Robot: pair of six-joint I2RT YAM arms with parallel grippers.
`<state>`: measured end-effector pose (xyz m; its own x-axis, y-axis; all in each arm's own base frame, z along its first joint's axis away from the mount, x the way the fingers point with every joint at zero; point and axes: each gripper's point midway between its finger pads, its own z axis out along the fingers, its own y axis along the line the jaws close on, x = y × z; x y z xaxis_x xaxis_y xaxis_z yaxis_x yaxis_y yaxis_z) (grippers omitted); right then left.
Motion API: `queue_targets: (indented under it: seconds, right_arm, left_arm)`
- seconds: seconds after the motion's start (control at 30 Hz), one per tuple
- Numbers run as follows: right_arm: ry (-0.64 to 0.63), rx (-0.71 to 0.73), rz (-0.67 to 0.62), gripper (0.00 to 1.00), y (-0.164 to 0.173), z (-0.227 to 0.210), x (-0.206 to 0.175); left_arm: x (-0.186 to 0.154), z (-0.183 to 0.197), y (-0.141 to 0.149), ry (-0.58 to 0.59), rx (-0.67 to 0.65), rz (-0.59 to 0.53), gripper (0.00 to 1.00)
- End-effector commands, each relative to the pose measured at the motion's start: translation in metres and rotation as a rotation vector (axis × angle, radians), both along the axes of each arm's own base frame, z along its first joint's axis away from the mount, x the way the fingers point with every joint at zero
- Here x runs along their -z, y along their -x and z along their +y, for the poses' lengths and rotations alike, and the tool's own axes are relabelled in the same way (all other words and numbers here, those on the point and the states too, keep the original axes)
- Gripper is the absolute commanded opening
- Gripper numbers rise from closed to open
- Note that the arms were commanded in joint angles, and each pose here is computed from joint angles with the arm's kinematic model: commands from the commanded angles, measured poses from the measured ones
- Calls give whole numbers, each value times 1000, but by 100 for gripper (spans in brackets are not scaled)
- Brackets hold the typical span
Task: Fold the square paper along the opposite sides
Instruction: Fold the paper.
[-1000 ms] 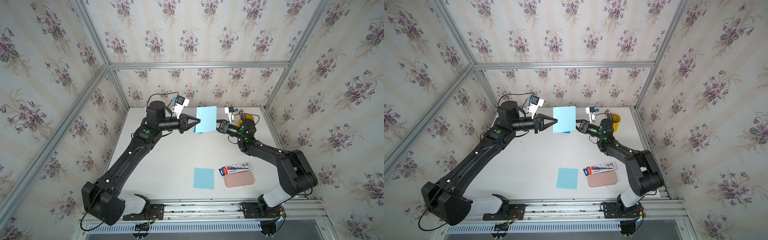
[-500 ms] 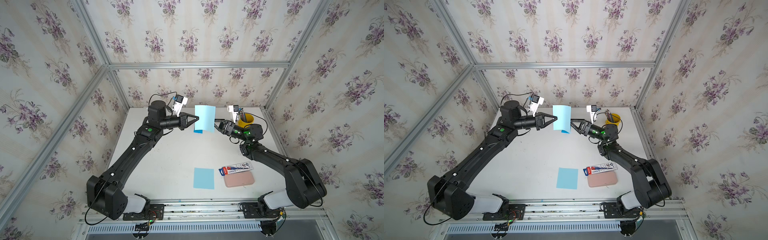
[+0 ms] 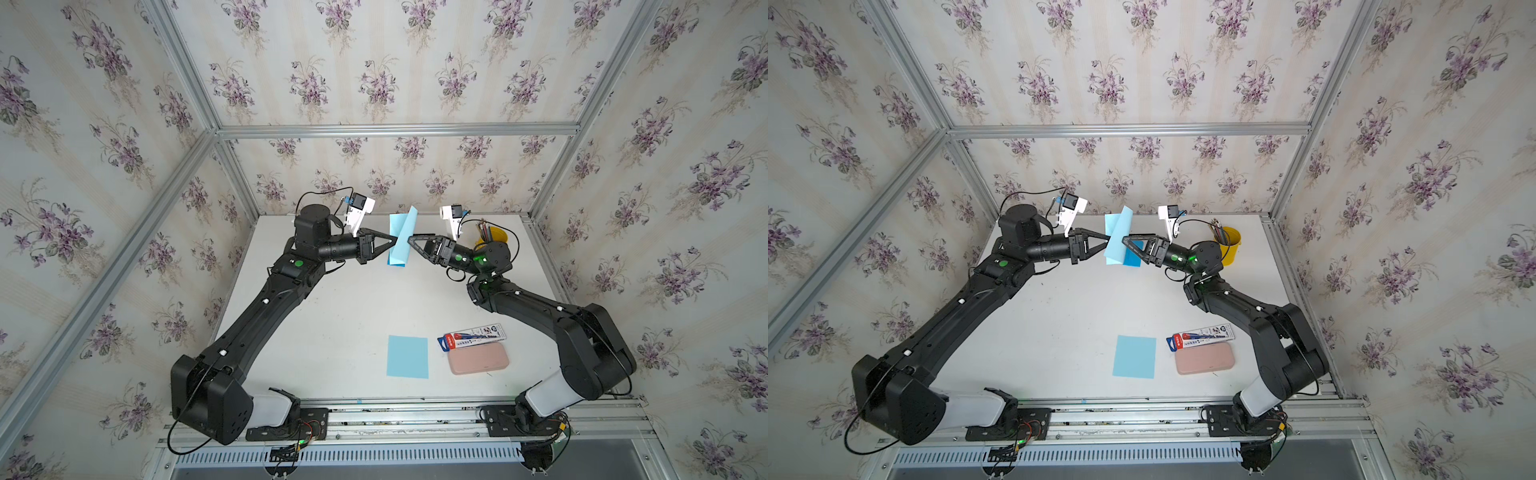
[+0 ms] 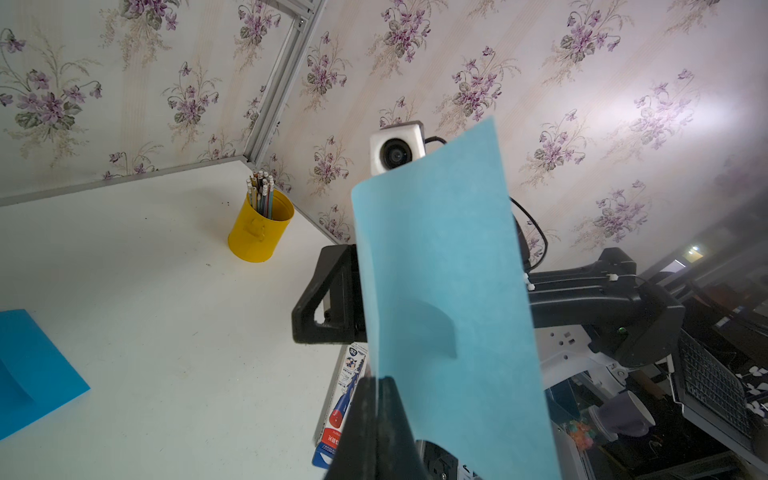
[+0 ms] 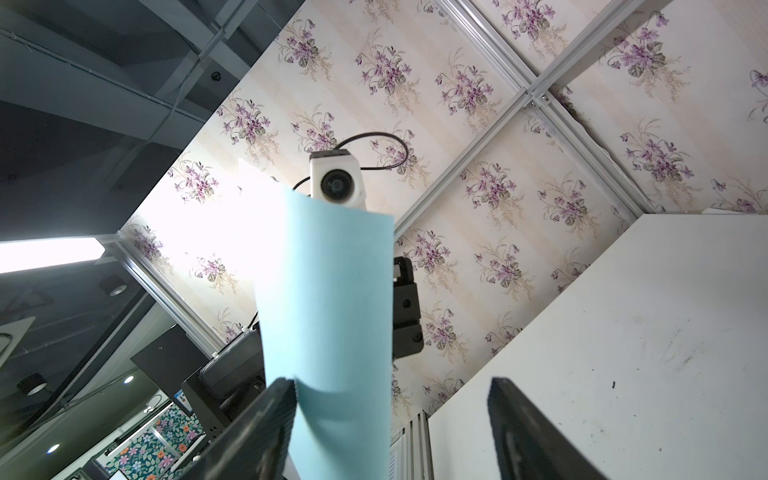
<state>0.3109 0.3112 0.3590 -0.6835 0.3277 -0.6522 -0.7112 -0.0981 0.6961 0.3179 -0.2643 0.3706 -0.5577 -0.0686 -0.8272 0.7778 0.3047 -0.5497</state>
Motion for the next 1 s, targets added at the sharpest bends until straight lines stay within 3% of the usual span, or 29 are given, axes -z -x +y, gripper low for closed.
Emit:
queue_targets:
  seconds: [0.0,0.3,0.53,0.83,0.97]
  right_arm:
    - [-15,-41,-26,78,5,3,-8]
    - [-34,-82,18,81,2,10,-10]
    - [-50,-114,20,80,6,14,-11]
    - [-36,-151,-7,65,14,18,-10]
    - [-41,-169,-28,56,20,17,-14]
  left_arm:
    - [-3,1,7,-17,19,-38,0]
    - [13,9,6,-126,-24,-55,0]
    - [14,10,4,-140,-32,-60,0]
    - [2,5,15,-83,29,-63,3]
    - [-3,4,21,-57,61,-60,10]
